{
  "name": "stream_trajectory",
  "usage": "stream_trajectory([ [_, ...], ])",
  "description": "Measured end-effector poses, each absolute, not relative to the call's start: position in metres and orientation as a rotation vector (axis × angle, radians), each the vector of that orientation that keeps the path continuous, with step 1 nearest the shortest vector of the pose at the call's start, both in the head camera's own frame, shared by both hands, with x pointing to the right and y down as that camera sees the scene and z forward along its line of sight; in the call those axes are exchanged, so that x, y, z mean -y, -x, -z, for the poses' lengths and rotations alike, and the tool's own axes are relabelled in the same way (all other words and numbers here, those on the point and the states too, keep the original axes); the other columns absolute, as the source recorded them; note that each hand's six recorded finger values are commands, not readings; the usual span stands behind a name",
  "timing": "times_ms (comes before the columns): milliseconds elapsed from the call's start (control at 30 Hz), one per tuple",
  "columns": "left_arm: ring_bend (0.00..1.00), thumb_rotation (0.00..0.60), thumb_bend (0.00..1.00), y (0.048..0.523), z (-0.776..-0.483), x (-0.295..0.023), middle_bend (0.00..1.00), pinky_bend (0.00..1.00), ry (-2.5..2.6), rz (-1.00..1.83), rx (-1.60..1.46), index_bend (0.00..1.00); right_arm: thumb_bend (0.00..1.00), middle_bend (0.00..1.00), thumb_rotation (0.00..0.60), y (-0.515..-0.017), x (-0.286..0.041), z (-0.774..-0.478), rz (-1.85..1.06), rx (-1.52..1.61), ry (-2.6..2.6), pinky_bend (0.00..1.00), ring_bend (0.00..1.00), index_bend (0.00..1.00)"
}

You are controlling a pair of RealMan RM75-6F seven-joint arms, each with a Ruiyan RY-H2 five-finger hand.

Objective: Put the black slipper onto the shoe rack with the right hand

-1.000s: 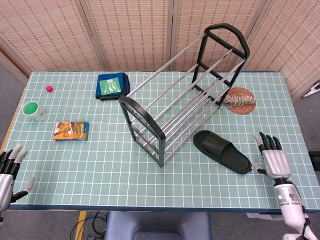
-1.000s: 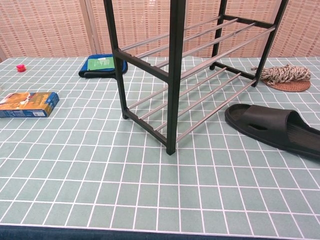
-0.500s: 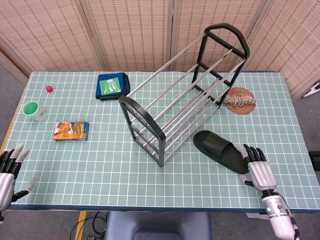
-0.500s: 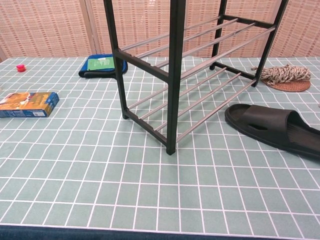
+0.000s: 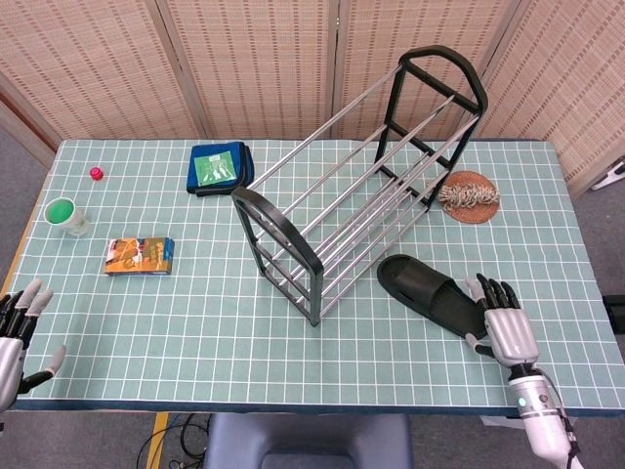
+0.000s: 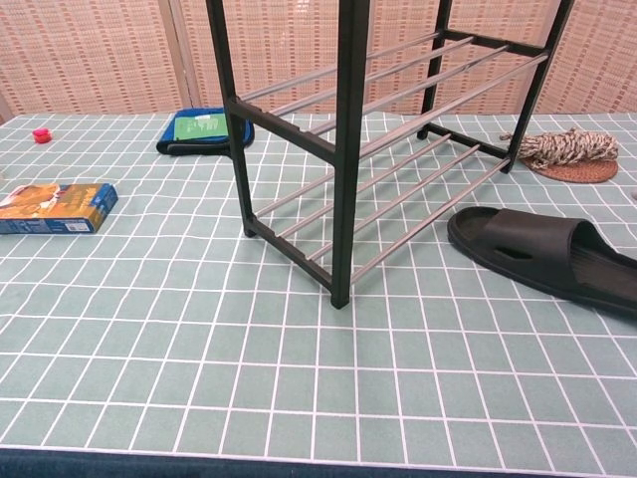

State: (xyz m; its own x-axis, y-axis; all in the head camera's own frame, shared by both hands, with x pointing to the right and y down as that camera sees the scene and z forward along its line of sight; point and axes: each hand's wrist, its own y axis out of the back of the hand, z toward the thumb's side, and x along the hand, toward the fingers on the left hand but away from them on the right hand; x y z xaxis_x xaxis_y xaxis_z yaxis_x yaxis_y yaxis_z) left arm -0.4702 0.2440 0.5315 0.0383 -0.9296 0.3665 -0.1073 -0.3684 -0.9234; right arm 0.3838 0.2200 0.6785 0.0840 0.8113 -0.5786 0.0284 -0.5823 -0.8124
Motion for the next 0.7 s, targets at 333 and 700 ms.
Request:
stream_trajectory([
  [333,0.0,0.6,0.38,0.473,-0.529,-0.244,0.0,0.0,1.57,1.411,-1.089,0.03,0.21,0.0,0.6,-0.389,-0.212,-0.698,-1.594,0.813,1.739,0.0,0.0,0.0],
  [700,0.0,0.6,0.38,0.473,-0.528,-0.248,0.0,0.0,1.556,1.424,-1.084,0.03,0.21,0.0,0.6,-0.415,-0.179,-0.706,-1.647,0.849,1.704,0.0,0.0,0.0],
])
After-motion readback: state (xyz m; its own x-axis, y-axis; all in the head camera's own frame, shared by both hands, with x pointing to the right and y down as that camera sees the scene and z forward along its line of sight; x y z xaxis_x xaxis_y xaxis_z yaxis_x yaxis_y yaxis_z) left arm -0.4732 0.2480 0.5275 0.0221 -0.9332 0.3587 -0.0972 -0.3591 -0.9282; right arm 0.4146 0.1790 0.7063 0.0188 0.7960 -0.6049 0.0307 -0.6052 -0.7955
